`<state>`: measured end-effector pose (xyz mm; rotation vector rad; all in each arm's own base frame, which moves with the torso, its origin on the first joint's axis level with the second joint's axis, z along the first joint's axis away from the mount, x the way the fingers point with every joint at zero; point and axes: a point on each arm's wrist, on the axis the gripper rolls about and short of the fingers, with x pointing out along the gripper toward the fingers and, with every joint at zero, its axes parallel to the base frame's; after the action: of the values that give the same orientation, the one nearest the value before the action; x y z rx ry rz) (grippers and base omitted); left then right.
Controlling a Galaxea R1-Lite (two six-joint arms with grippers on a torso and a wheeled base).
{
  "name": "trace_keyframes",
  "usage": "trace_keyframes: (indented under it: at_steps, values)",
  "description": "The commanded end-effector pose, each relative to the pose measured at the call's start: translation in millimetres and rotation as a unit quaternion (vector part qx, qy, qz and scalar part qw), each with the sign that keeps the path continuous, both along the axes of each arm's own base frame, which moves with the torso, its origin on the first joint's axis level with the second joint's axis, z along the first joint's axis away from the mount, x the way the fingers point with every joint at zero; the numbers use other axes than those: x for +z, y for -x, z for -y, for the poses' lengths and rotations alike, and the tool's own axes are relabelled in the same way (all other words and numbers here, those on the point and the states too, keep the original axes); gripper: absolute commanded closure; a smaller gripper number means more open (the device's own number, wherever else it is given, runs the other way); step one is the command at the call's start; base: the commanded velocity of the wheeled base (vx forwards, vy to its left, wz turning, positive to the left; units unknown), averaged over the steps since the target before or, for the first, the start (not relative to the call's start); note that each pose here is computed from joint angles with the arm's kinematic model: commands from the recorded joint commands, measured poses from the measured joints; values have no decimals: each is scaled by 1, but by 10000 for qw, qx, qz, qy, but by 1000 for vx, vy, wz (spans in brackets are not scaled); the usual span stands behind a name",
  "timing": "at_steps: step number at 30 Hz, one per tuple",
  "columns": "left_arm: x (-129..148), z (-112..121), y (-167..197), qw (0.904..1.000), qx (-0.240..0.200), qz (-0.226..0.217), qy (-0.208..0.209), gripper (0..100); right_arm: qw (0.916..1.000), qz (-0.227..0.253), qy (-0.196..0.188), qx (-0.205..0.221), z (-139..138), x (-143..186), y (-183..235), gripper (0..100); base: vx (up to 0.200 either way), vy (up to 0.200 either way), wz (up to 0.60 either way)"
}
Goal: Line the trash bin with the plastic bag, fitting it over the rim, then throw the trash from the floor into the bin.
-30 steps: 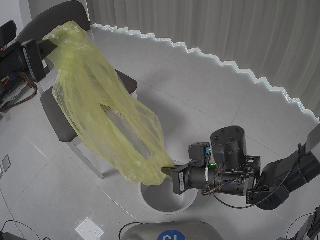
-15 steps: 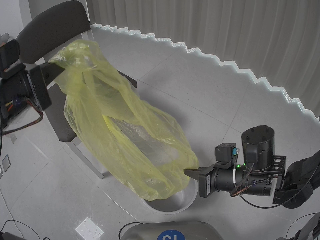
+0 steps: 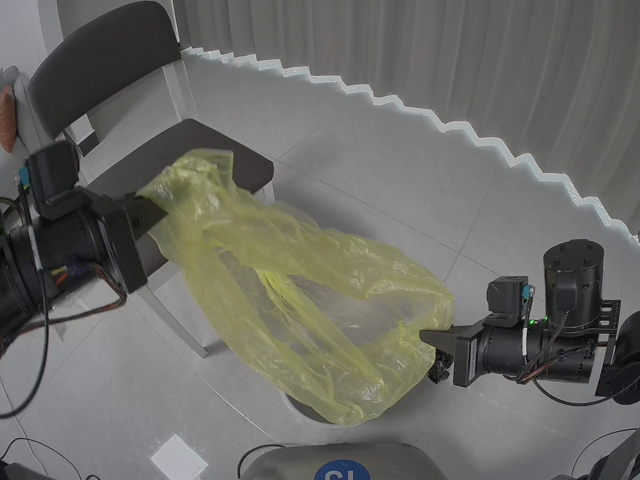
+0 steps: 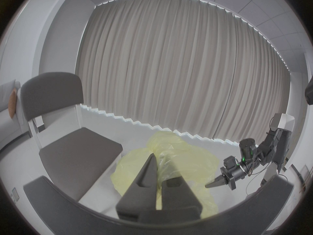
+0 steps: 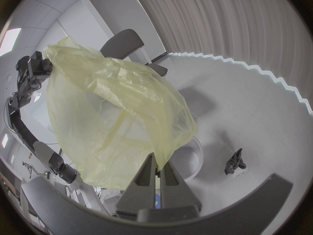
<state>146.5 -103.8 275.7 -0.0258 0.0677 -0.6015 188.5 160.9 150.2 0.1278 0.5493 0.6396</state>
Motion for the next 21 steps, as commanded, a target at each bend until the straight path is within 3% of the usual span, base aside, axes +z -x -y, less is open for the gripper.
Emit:
trace_keyframes:
  at_steps: [1, 6, 13, 15, 21]
  values:
    - [-19, 5, -2, 9993, -62, -367, -70, 100, 9999, 27, -3, -163, 12, 2, 1, 100, 0, 0, 0]
    - [-33, 7, -5, 9973, -34, -736, -9, 100, 9992, -59, 347, -184, 25, 1, 9, 100, 0, 0, 0]
    - [-45, 9, -7, 9949, -2, -1007, -20, 100, 9982, -181, 528, -231, 32, 5, 15, 100, 0, 0, 0]
    - [-56, 10, -8, 9919, 12, -1269, -33, 100, 9963, -215, 795, -245, 39, 4, 19, 100, 0, 0, 0]
    - [-79, 19, -6, 9842, -145, -1760, -109, 100, 9937, -380, 1031, -204, 44, 1, 24, 100, 0, 0, 0]
